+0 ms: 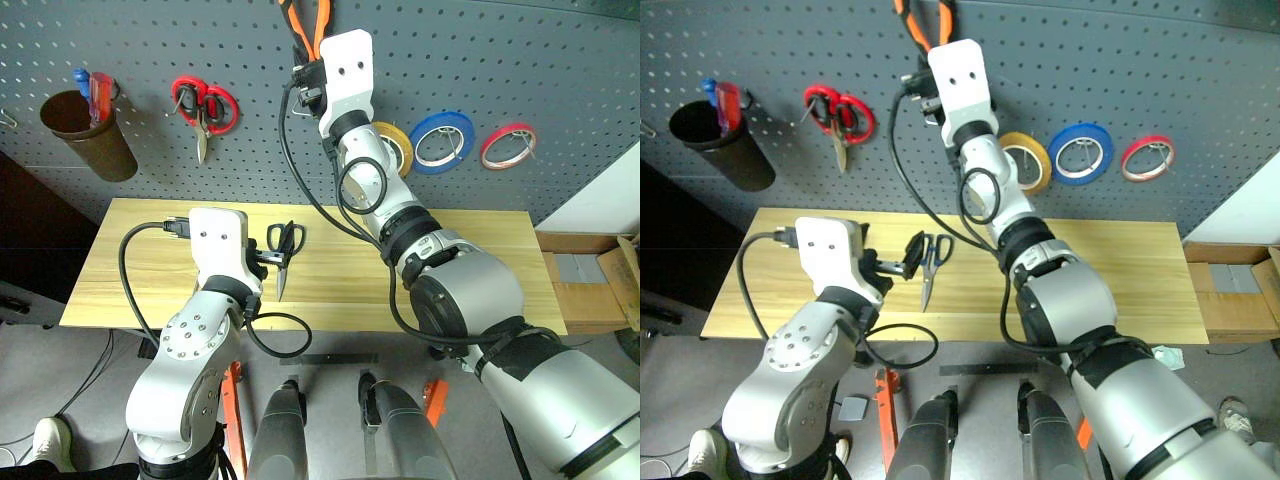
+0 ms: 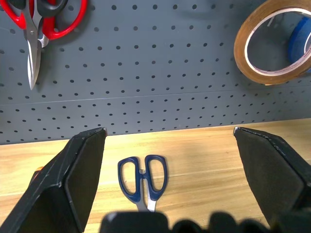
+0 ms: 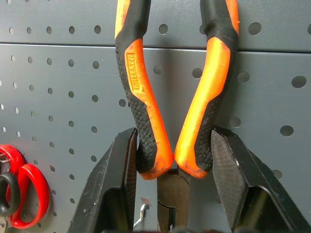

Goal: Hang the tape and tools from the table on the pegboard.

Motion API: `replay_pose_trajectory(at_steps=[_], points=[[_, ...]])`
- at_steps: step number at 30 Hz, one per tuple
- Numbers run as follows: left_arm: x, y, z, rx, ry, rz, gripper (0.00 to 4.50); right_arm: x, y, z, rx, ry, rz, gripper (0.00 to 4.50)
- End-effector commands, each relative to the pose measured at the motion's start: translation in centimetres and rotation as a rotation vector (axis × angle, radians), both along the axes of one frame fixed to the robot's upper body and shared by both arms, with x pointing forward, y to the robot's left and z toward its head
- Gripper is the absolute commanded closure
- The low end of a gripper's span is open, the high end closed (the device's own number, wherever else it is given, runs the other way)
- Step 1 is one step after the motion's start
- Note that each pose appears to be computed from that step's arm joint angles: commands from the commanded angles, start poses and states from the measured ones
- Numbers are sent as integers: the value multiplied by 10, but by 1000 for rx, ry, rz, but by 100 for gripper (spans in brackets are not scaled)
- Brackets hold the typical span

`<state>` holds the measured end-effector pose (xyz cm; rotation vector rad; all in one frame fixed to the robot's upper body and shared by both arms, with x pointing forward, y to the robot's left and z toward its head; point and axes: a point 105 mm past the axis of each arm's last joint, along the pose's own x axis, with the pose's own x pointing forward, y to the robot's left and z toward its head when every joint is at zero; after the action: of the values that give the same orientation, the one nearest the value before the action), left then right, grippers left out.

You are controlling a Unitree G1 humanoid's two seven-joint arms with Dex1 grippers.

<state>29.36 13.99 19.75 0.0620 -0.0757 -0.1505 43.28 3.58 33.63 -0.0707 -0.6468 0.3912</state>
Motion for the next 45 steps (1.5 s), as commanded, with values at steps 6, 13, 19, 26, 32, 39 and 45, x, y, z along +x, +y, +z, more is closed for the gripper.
replay_pose_trajectory(at_steps=[6,13,19,26,32,39,45], points=[[-5,1,11,3,-50,0,0,-3,-5,20,37,-42,-14,271],[-6,0,10,-2,-50,3,0,-10,0,37,63,-83,9,271],[-7,3,10,3,-48,11,0,-12,6,33,71,-73,27,271],[-8,5,10,8,-47,18,0,-7,9,15,62,-7,25,271],[-7,5,10,12,-48,16,0,-2,10,-2,28,32,13,271],[-6,5,10,16,-44,12,0,2,15,-27,-57,83,7,271],[-5,6,10,16,-45,13,0,1,23,-49,-137,116,24,271]])
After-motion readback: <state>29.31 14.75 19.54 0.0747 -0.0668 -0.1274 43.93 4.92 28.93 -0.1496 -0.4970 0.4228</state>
